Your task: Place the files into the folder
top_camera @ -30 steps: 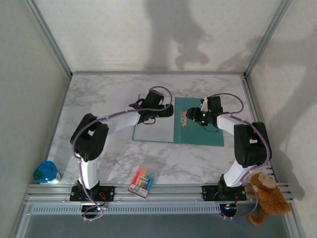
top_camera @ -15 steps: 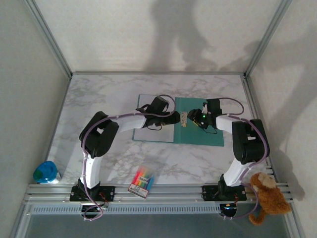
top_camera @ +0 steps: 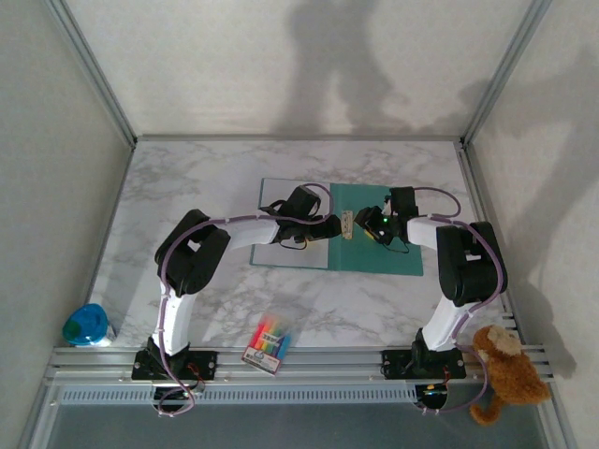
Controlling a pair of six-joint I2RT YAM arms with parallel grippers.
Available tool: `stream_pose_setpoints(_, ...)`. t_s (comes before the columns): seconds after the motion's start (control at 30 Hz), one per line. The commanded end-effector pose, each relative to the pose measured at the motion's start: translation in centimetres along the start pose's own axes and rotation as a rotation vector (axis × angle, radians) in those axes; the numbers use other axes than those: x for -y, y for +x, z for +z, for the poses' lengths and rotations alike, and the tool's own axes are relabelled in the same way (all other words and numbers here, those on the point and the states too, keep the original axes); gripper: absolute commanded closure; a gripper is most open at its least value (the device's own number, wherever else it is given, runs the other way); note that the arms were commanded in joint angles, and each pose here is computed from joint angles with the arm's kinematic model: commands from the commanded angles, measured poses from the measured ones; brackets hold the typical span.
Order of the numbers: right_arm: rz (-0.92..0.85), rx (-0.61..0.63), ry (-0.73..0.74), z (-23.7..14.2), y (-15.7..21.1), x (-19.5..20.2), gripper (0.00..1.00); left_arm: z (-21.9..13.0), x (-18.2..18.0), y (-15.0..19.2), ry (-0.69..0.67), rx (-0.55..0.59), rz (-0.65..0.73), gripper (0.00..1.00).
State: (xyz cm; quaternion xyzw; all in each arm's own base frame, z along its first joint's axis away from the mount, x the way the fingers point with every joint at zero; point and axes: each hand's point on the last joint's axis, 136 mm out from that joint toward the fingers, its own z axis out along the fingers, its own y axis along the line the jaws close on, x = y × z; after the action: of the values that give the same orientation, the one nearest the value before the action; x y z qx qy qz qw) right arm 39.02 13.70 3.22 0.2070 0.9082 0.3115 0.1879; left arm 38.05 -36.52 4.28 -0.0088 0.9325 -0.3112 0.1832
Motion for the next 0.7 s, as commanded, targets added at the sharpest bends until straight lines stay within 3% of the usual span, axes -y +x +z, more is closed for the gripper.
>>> stream_pose_setpoints(0.0, 0.027, 0.01, 0.049, 0.4, -0.3, 1.2, 0.52, 0.2, -1.6, 0.8, -0.07, -0.033, 0.0, 0.16)
stream_pose_setpoints(0.67, 0.035, -0.005, 0.022, 0.5, 0.0, 0.8, 0.53, -0.8, -1.8, -0.4, -0.108, -0.018, 0.028, 0.16)
